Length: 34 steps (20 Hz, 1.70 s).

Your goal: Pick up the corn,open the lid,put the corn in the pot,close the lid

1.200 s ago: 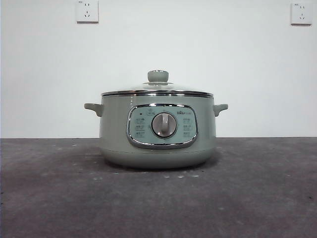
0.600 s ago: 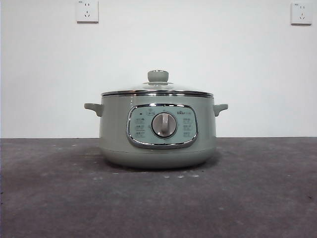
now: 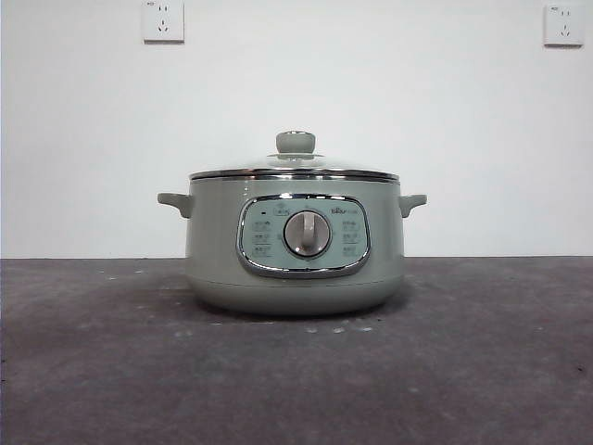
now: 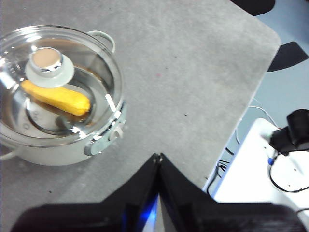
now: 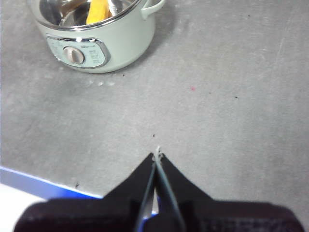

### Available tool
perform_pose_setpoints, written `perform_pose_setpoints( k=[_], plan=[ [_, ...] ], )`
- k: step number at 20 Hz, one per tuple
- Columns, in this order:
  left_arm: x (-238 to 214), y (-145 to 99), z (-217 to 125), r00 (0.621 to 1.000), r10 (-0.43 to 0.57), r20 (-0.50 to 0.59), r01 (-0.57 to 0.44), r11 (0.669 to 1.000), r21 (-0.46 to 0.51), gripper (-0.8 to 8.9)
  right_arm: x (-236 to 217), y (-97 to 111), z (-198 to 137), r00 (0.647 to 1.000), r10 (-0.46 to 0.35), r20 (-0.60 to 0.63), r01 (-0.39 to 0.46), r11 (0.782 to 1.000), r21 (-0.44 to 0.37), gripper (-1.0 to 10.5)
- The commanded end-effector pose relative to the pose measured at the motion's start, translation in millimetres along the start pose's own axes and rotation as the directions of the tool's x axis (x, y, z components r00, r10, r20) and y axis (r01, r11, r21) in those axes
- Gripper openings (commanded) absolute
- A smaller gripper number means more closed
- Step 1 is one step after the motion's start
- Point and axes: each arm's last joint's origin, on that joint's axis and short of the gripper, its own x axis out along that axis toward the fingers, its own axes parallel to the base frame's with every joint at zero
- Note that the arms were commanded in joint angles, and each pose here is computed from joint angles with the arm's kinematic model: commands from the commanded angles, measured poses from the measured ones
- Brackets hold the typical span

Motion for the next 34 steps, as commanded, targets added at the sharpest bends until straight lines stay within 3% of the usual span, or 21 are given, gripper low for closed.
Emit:
perform_pose_setpoints(
  k=[1,4,8,12,14,18,23,25,29,34],
  plan=[
    [2,1,2,1.000,0.000,0.015,0.000,1.000,0.007,-0.01,1,-1,-3,1.000,-0.011,-0.027,0.011,1.000,0.004,0.0],
    [1,3,3,0.999,0.021,0.035,-0.021,1.000,0.002,-0.01,1,-1,-3,1.000,-0.014,-0.026,0.014,1.000,0.004,0.0],
    [-11,18,13,0.978,0.102,0.182,-0.108,0.994,0.027,-0.01,1,-1,-3,1.000,-0.014,-0.026,0.014,1.000,0.004,0.0],
    [-41,23,14,0.902,0.183,0.390,-0.248,0.961,0.123,-0.01,1,-1,-3,1.000,-0.014,-0.026,0.014,1.000,0.004,0.0],
    [-55,25,1,0.831,0.229,0.507,-0.332,0.935,0.121,-0.01,1,-1,-3,1.000,-0.014,-0.027,0.014,1.000,0.003,0.0],
    [-56,40,-64,0.701,0.324,0.635,-0.465,0.883,0.062,-0.01,1,-1,-3,1.000,-0.014,-0.027,0.014,1.000,0.003,0.0],
    [-19,50,-165,0.620,0.517,0.590,-0.595,0.800,-0.075,-0.01,1,-1,-3,1.000,-0.015,-0.026,0.015,1.000,0.003,0.0],
    [1,50,-202,0.606,0.554,0.571,-0.613,0.783,-0.109,-0.01,1,-1,-3,1.000,-0.014,-0.027,0.014,1.000,0.003,0.0],
    [42,53,-261,0.606,0.571,0.554,-0.594,0.788,-0.162,-0.01,1,-1,-3,0.999,-0.027,-0.024,0.027,1.000,0.003,0.0],
    [77,60,-307,0.597,0.617,0.513,-0.580,0.774,-0.256,-0.01,1,-1,-3,0.999,-0.029,-0.023,0.029,1.000,0.003,0.0]
  ],
)
